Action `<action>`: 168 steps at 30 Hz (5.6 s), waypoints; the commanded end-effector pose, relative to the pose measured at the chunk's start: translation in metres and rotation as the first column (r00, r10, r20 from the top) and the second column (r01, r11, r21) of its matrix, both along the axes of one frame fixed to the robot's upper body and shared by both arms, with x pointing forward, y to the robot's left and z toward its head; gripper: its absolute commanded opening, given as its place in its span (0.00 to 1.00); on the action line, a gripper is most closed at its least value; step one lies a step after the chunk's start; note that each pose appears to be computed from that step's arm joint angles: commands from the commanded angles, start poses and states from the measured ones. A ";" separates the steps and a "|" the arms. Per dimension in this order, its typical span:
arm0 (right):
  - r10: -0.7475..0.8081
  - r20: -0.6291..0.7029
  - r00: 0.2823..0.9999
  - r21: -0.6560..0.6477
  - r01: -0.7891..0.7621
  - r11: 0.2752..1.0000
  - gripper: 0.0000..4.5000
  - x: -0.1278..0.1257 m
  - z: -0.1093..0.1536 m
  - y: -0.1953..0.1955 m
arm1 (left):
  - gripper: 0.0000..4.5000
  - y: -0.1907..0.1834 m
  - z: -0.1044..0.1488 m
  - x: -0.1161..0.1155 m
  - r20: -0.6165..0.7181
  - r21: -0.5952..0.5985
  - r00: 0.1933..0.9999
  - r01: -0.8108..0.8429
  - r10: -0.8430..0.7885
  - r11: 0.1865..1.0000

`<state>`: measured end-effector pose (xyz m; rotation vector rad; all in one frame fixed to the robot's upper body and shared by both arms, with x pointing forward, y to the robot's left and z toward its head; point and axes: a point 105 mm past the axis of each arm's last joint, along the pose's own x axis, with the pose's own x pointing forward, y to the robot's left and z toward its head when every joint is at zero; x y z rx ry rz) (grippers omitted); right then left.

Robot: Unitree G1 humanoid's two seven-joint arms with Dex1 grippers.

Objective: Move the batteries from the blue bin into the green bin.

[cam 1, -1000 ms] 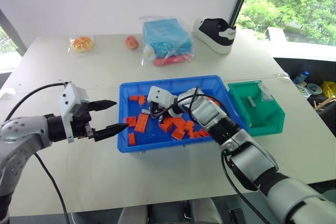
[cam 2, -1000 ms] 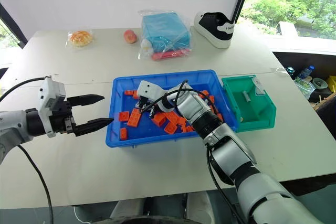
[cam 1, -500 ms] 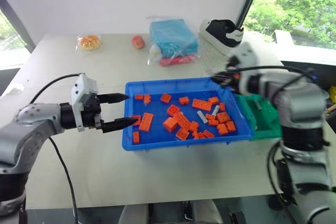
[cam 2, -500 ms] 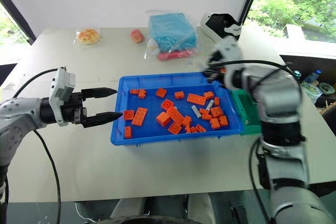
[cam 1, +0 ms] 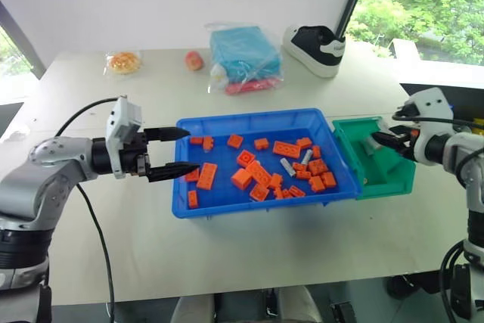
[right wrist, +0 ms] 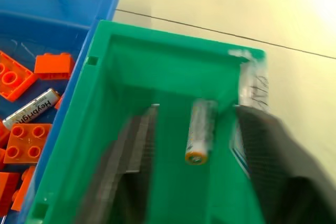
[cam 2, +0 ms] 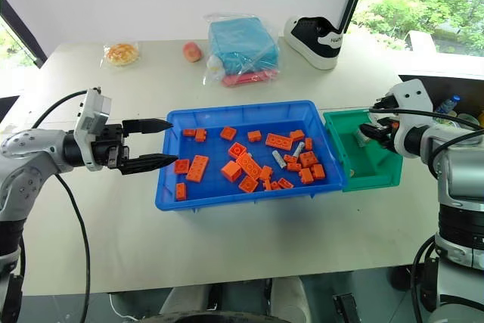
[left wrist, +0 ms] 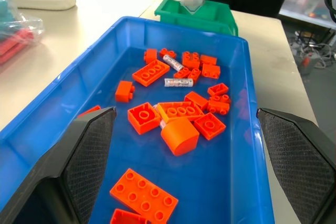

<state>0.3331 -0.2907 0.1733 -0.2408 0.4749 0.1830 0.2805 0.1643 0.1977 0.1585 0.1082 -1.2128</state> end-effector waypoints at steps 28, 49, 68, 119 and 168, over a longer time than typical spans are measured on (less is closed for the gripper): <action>0.496 -0.070 0.866 0.021 -0.496 0.868 0.76 -0.009 -0.007 0.131 | 1.00 0.016 0.012 -0.027 -0.010 0.062 0.993 -0.114 0.115 0.992; 0.512 -0.151 0.845 0.052 -0.511 0.858 0.76 0.005 -0.053 0.161 | 1.00 0.015 0.014 -0.038 -0.030 0.068 0.986 -0.160 0.162 0.985; 0.618 -0.097 0.780 0.104 -0.609 0.786 0.95 -0.008 -0.031 0.201 | 1.00 0.017 0.016 -0.033 0.004 0.049 0.982 -0.190 0.190 0.980; 0.842 0.043 0.537 -0.084 -0.838 0.539 0.92 0.041 -0.007 0.294 | 1.00 0.019 0.024 -0.011 0.116 0.015 0.970 -0.216 0.213 0.976; 0.929 -0.106 0.354 -0.102 -0.933 0.344 0.01 0.023 -0.083 0.211 | 1.00 0.000 0.025 -0.010 0.144 0.025 0.979 -0.149 0.144 0.988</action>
